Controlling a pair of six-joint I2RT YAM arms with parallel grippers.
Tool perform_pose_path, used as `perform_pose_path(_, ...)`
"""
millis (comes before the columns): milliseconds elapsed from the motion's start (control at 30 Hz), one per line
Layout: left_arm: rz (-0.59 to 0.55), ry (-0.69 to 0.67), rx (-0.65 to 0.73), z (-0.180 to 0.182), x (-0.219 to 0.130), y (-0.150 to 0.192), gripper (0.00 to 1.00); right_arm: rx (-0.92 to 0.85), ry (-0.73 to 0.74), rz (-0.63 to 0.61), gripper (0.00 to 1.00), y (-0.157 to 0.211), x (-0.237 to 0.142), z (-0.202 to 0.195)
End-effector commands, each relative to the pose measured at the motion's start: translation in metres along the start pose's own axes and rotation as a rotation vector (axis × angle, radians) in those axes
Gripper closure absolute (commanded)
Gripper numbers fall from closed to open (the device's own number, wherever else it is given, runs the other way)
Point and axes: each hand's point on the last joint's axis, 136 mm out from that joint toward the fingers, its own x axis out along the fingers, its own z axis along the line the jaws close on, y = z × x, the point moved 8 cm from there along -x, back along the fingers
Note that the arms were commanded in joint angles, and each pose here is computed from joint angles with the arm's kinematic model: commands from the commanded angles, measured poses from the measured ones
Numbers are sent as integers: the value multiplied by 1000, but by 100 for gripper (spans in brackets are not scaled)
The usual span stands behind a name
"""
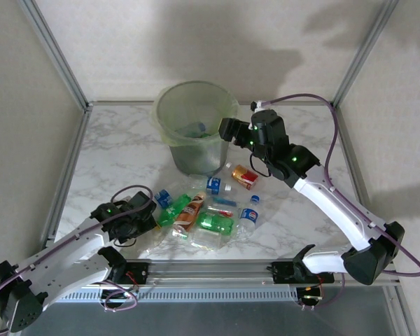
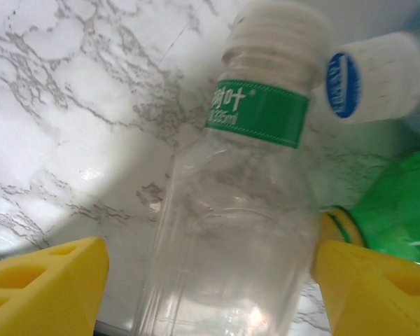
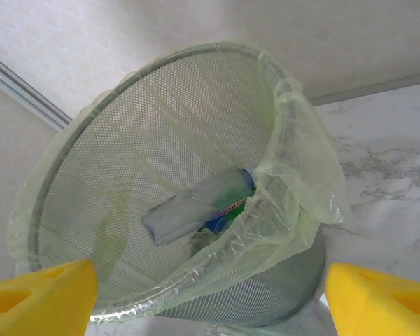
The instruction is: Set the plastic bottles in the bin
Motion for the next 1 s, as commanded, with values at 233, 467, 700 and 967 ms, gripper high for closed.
perform_pose_path(233, -16, 15, -40, -10, 25, 1, 19, 19, 13, -25, 15, -2, -9, -2)
perform_pose_path(467, -35, -15, -52, -4, 32, -2, 24, 21, 21, -14, 15, 2, -6, -5)
perform_pose_path(700, -31, -35, -67, 1, 44, -3, 35, 24, 30, 6, 15, 8, -1, -7)
perform_pose_path(967, -87, -12, -67, -9, 22, -17, 51, 31, 41, 11, 15, 11, -4, -11)
